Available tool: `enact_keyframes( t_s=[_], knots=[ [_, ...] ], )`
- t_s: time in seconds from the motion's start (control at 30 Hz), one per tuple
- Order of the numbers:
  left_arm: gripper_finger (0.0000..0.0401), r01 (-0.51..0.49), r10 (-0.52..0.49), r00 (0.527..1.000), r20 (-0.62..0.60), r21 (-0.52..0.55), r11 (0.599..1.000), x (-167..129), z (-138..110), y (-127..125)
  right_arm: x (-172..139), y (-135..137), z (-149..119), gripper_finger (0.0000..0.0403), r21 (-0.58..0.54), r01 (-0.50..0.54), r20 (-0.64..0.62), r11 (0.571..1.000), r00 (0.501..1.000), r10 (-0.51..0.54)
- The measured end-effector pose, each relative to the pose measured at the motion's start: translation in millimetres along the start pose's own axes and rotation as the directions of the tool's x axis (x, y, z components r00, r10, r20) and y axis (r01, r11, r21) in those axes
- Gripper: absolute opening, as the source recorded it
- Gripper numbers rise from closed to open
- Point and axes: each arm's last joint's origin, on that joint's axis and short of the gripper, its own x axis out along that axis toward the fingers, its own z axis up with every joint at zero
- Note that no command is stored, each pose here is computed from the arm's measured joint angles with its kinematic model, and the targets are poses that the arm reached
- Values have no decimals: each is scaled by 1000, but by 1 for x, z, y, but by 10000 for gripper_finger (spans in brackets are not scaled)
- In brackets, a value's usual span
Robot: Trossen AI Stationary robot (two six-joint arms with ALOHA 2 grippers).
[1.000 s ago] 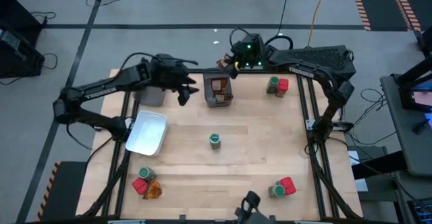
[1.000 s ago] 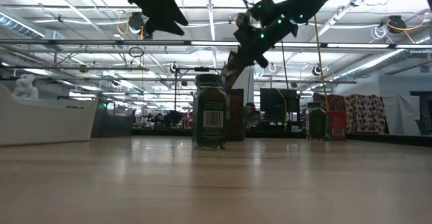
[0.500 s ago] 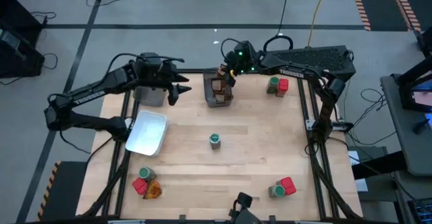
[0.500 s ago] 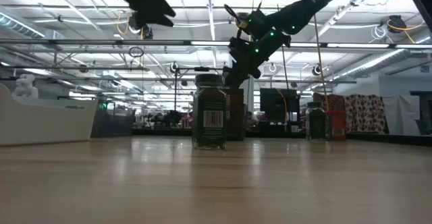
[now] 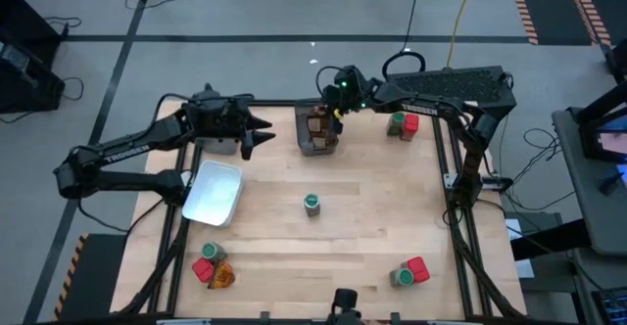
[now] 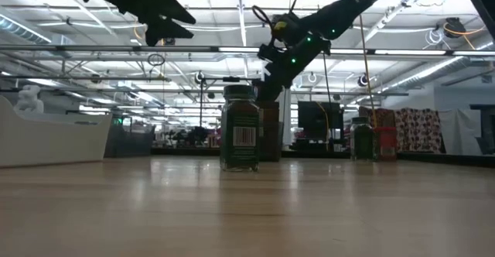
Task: Sort spices by type
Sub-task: Put the top brown seasoning bag into the middle black bin
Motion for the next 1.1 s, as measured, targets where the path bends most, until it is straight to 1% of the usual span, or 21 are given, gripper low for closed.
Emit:
enact_keyframes(
  t_s=[0.2,0.27,0.43,0.63,0.8,0.87,1.1],
  knots=[
    [203,28,-28,999,20,16,999,1,2,-5,7,13,-6,0,-70,-50,-75,996,996,45],
    [203,35,-35,999,25,13,999,1,2,-7,8,17,-8,0,-77,-47,-109,996,993,39],
    [203,52,-52,998,25,-1,999,1,2,-9,9,22,-4,0,-95,-31,-94,995,995,22],
    [203,72,-72,997,19,4,997,2,2,-12,11,22,-5,0,-58,-27,-98,998,995,22],
    [203,76,-76,997,18,5,997,2,1,-13,11,21,-5,0,73,-10,-97,997,995,17],
    [203,76,-76,997,18,4,997,2,2,-13,11,22,-5,0,99,-11,-99,995,995,21],
    [203,76,-76,997,18,3,997,2,2,-13,17,25,-7,0,92,-25,-106,995,994,35]
  ],
)
